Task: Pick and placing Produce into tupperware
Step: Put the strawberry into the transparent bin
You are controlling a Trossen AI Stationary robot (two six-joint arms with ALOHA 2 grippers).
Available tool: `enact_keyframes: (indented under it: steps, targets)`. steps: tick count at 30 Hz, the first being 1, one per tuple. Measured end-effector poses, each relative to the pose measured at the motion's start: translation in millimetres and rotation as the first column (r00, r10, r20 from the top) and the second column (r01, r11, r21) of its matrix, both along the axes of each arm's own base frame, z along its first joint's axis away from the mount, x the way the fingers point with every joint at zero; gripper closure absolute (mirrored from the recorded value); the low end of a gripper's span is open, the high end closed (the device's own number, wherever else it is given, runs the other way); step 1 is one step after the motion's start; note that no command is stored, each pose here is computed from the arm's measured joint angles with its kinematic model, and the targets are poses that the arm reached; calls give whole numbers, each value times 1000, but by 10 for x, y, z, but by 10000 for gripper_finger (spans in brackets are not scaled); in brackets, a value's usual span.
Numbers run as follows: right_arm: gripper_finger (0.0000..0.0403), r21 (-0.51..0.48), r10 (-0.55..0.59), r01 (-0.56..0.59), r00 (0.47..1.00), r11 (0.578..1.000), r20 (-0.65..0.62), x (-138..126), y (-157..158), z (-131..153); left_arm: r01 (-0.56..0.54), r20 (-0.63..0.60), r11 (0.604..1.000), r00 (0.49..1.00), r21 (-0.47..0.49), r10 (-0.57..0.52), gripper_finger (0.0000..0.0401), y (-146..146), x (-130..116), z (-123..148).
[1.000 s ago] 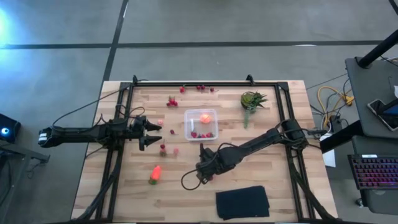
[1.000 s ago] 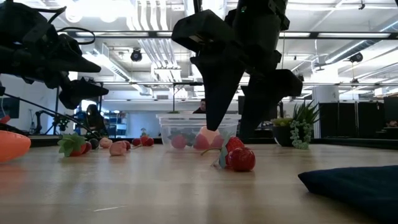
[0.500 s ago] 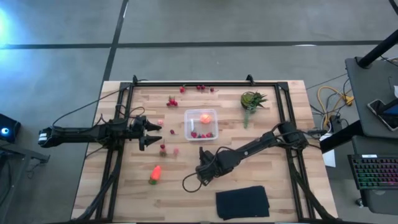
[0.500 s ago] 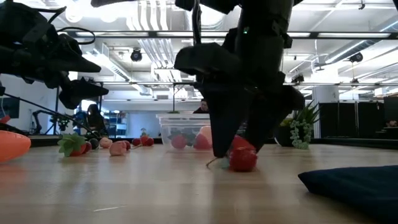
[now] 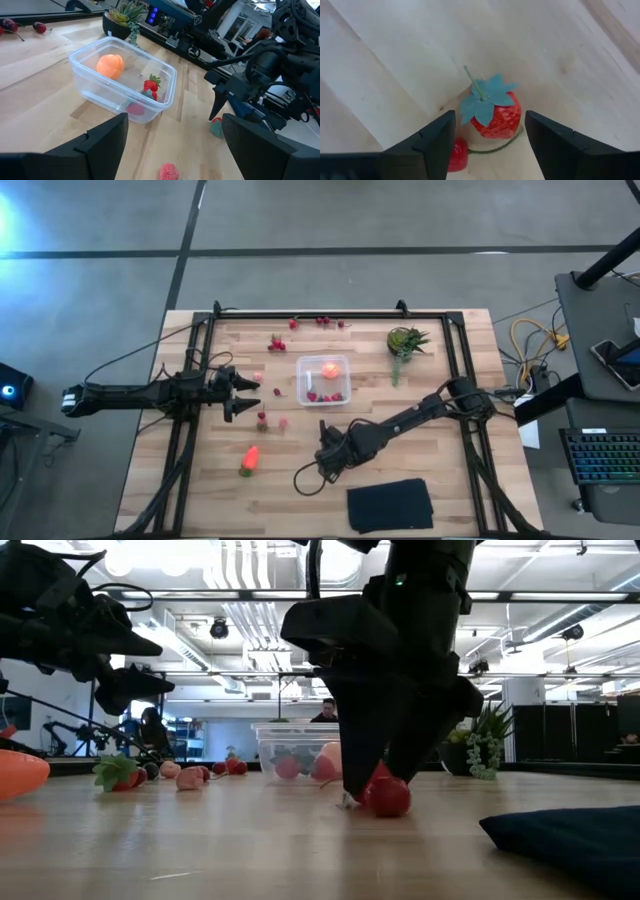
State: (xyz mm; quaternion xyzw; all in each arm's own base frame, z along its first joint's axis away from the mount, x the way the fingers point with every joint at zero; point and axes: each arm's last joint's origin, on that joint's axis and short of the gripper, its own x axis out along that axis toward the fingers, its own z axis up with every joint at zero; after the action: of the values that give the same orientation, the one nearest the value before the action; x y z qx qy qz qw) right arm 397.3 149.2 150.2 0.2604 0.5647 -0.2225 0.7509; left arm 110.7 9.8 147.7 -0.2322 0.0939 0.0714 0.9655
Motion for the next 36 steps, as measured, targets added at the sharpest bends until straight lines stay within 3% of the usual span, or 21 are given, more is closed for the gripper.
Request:
enact_keyframes:
  steps: [26,36]
  targets:
    - [185,-43,58,-57,998,997,20,34,-65,-14,0,-2,1000,1000,0,0,95,0,1,-2]
    - [235,-33,30,-29,999,999,20,33,-66,-14,-1,-2,1000,1000,0,1,95,1,1,-1]
